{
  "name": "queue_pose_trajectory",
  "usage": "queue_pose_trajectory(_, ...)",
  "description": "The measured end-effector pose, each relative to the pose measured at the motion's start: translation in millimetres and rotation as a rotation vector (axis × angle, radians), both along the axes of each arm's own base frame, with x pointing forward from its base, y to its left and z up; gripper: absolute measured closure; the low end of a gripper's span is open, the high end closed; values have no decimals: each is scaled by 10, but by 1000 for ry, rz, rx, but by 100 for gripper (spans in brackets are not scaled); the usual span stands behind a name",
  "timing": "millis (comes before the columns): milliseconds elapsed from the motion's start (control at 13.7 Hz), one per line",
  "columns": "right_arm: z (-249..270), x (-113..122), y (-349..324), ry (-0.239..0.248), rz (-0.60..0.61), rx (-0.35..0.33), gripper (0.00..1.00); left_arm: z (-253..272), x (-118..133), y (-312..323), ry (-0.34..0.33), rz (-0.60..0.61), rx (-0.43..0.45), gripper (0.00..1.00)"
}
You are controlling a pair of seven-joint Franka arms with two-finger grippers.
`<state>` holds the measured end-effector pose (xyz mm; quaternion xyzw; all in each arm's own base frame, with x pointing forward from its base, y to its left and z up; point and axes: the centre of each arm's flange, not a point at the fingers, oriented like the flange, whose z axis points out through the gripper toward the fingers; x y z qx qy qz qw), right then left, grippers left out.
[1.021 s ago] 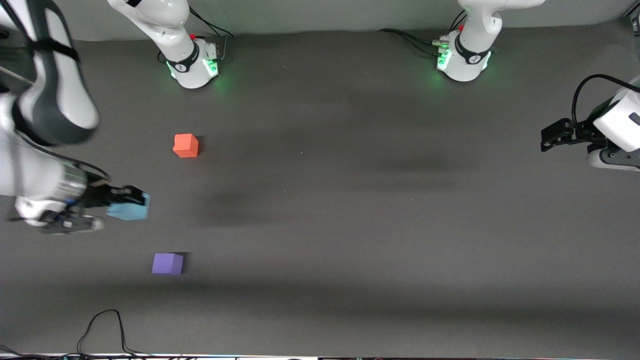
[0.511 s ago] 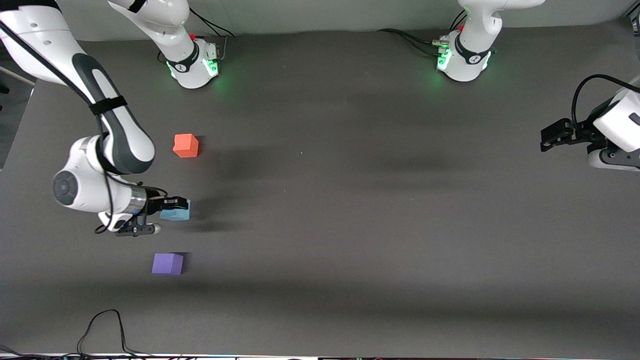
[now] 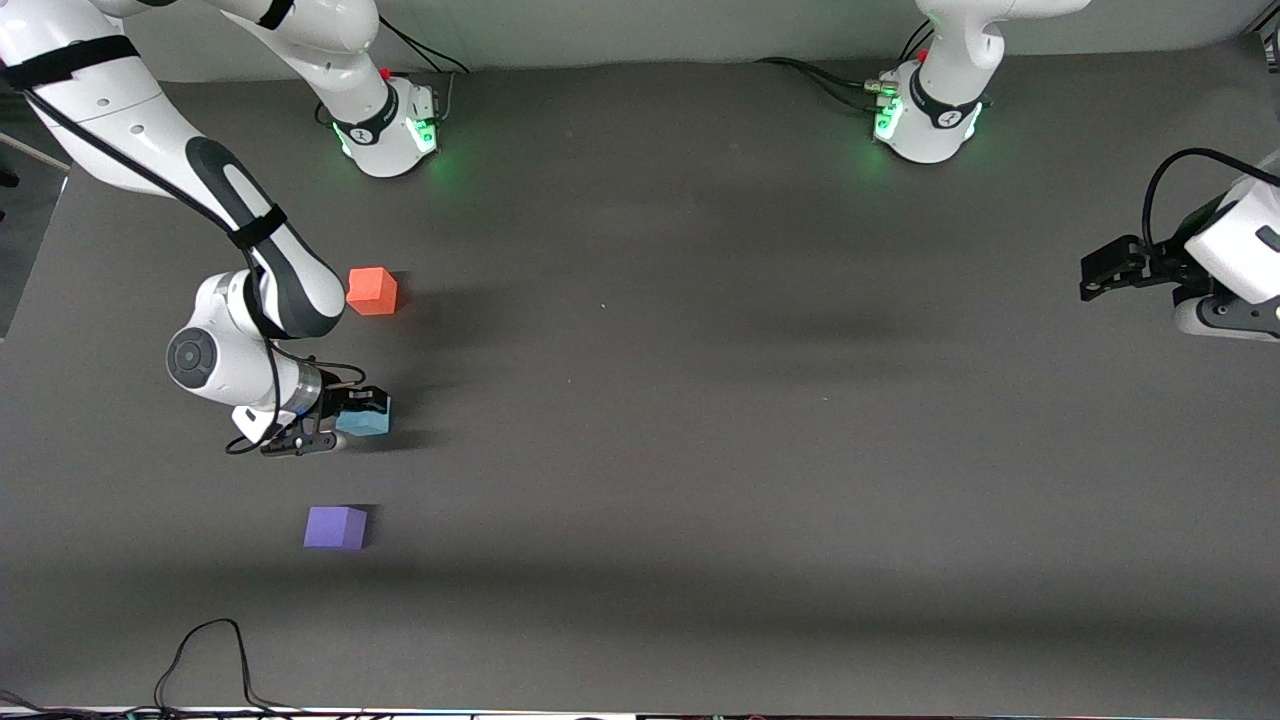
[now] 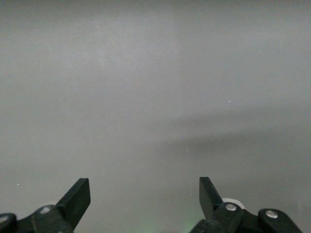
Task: Place blue block between orange and purple blocks
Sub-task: 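Set the blue cube between the orange and purple cubes, then open the right gripper and lift it away from the blue cube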
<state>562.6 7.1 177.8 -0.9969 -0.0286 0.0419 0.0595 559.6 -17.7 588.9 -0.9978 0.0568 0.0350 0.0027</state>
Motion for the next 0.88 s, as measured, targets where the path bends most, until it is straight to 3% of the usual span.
queue_pose_trajectory(146, -1, 0, -8, -1, 1, -1, 41, -1, -1, 0, 1, 0, 0, 0)
queue_pose_trajectory(438, -27, -6, -45, 4, -2, -5, 3, -1, -1, 0, 1, 0, 0, 0)
queue_pose_trajectory(657, 207, 110, 38, 32, 17, -22, 0, 0, -1, 0, 1, 0, 0, 0)
queue_pose_trajectory(876, 1010, 246, 323, -17, 75, -74, 0, 1, -1, 1, 1, 0, 0, 0)
